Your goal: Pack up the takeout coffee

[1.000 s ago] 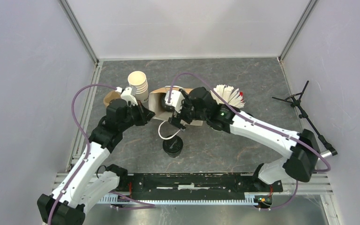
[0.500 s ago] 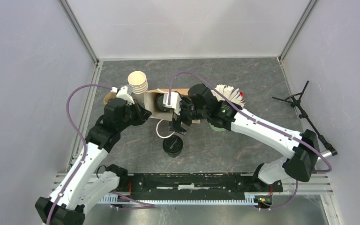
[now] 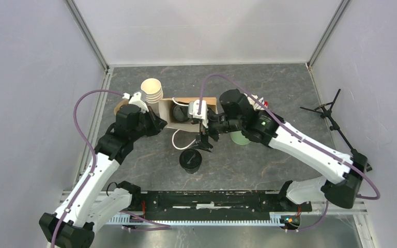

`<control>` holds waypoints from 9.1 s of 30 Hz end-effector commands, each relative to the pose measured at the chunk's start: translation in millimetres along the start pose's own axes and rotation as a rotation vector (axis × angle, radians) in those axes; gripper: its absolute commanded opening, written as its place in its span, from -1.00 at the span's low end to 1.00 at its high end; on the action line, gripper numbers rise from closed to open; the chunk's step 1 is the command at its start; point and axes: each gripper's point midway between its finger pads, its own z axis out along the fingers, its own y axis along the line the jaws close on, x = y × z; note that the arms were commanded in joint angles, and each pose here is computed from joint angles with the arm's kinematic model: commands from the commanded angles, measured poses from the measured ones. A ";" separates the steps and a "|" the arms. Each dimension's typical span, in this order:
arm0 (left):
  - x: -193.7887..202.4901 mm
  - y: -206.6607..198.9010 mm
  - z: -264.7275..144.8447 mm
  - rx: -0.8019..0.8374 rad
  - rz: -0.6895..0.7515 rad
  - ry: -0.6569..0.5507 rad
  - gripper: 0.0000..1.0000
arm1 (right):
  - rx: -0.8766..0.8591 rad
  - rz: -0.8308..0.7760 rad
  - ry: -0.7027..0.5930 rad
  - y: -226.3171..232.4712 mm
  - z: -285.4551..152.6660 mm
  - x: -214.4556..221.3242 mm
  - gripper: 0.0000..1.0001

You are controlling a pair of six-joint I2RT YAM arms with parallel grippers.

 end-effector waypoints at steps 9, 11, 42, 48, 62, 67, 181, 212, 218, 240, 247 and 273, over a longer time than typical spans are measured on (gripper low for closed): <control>-33.7 -13.3 -3.5 -0.022 -0.075 -0.064 -0.95 | 0.015 -0.051 0.001 53.7 -20.3 3.7 0.84; -37.2 -12.3 -2.7 -0.039 -0.073 -0.067 -0.95 | 0.023 -0.070 0.036 61.5 -12.9 17.9 0.83; -55.1 -1.0 15.0 -0.125 -0.039 -0.106 -0.95 | 0.024 0.127 0.343 34.6 68.4 70.5 0.96; -52.4 1.2 14.6 -0.125 -0.023 -0.106 -0.95 | 0.013 0.154 0.430 35.0 74.1 83.5 0.96; -48.2 3.0 15.2 -0.120 -0.020 -0.103 -0.95 | 0.031 0.148 0.543 35.2 81.0 104.7 0.96; -47.9 2.4 14.7 -0.116 -0.018 -0.102 -0.95 | 0.058 0.120 0.571 34.0 83.2 112.9 0.96; 33.1 -7.0 -9.8 0.164 0.143 0.052 -0.95 | 0.491 -0.410 0.513 -67.0 -39.1 46.3 0.70; 6.2 -2.3 -33.8 0.021 0.048 0.019 -0.25 | 0.329 -0.525 0.451 -58.0 0.1 32.3 0.72; -12.6 -6.0 -22.2 0.008 0.099 -0.008 -0.05 | 0.318 -0.531 0.445 -56.3 0.8 31.9 0.73; -19.4 -16.8 -6.3 0.063 0.148 -0.010 -0.82 | 0.231 -0.553 0.493 -38.4 -13.9 51.6 0.73; -7.7 -16.2 -16.2 0.078 0.112 0.010 -0.95 | 0.240 -0.548 0.492 -41.1 -17.2 37.2 0.73; 29.1 -6.4 -36.1 0.106 0.029 0.050 -0.65 | 0.341 -0.607 0.655 -45.8 -12.3 75.4 0.73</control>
